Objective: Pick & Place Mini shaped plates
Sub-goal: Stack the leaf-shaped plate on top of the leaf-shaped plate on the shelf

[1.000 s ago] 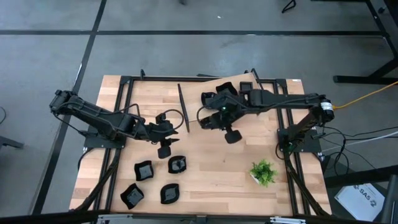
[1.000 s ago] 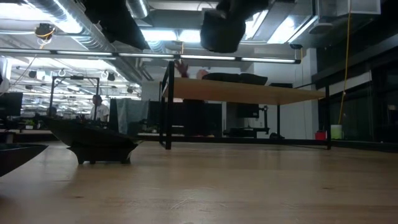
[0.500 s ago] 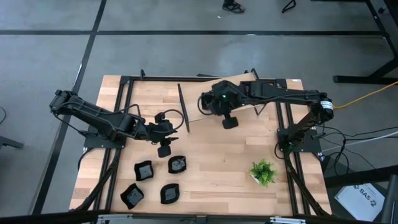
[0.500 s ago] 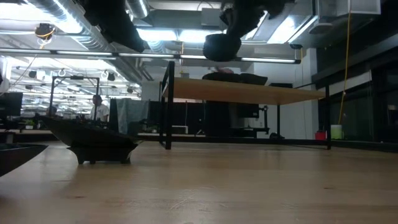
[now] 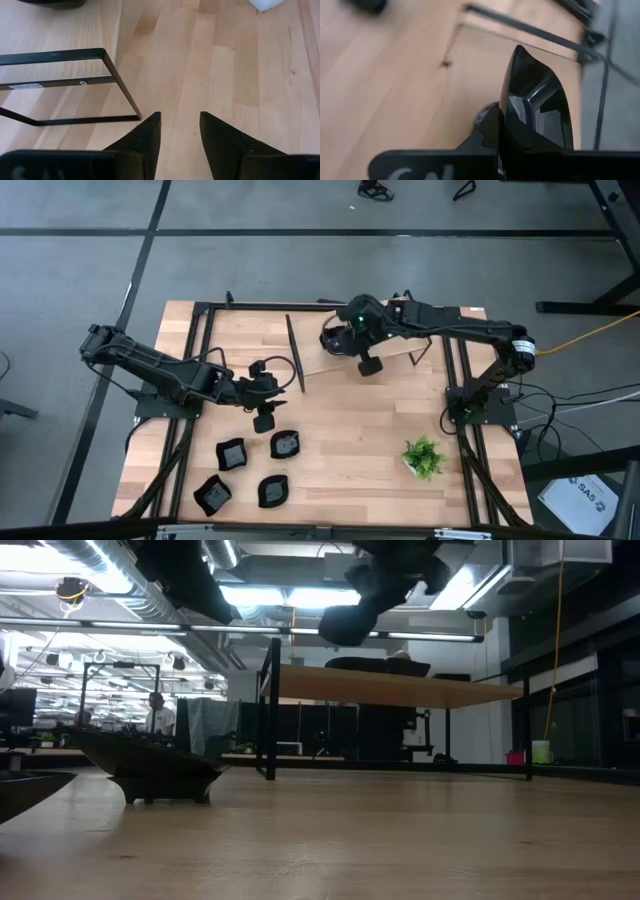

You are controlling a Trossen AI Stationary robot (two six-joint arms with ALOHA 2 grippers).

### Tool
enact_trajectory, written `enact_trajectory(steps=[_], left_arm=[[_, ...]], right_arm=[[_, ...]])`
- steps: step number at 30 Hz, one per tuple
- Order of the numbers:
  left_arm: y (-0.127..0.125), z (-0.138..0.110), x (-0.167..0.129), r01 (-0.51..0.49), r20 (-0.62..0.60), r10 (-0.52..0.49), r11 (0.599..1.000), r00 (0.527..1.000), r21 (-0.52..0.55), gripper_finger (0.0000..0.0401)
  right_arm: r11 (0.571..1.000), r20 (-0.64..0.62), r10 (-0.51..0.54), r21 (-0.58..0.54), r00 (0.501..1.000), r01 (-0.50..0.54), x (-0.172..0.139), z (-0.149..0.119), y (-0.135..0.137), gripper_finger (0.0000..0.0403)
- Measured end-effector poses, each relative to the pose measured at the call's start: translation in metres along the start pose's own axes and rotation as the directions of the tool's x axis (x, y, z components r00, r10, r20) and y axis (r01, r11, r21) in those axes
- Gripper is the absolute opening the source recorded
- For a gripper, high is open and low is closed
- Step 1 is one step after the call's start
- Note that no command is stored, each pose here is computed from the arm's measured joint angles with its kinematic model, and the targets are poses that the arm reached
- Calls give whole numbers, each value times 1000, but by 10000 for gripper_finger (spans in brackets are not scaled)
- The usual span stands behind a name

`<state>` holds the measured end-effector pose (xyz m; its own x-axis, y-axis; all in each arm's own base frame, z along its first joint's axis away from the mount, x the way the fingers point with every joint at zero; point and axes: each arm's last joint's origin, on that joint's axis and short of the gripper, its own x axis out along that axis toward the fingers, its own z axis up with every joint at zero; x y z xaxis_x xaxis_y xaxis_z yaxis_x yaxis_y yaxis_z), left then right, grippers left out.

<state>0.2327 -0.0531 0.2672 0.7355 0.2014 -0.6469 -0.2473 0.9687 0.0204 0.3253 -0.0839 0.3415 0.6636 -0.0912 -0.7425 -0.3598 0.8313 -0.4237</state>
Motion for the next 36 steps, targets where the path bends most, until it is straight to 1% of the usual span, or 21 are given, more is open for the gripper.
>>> enact_trajectory(steps=[2,4,6,8,11,13,17,20,23,25,32,36], left_arm=[[0,0,0,0,0,0,1000,1000,0,130],[0,0,0,1,-1,-1,1000,1000,-9,130],[0,0,0,1,-1,-1,1000,1000,-14,129],[0,0,0,1,-1,-1,1000,1000,-15,130],[0,-1,0,-2,-8,1,999,1000,-38,132],[1,-2,0,-5,-16,4,999,1000,-50,132],[1,-3,0,-8,-26,6,998,1000,-64,129],[1,-4,0,-14,-39,11,997,999,-80,128],[2,-4,0,-17,-44,12,995,999,-94,128],[2,-5,0,-17,-45,13,995,999,-99,128],[1,-5,0,-18,-47,13,993,999,-118,128],[2,-7,0,-27,-66,20,993,998,-111,128]], right_arm=[[989,11,-47,144,999,45,0,0,-5,5],[951,6,-92,298,996,86,-1,0,-9,9],[899,2,-114,426,994,102,-1,1,-10,11],[835,10,-117,542,993,93,-1,2,-10,11],[738,18,-107,671,994,67,0,4,-8,7],[703,25,-105,709,994,56,0,7,-6,5],[681,60,-129,731,990,44,0,14,-4,9],[635,9,-176,765,984,106,0,15,-2,11],[569,-63,-225,801,972,184,0,14,0,8],[526,-79,-243,827,967,199,0,15,0,6],[363,-70,-238,919,969,155,0,19,5,12],[291,-95,-257,941,962,171,0,19,5,7]])
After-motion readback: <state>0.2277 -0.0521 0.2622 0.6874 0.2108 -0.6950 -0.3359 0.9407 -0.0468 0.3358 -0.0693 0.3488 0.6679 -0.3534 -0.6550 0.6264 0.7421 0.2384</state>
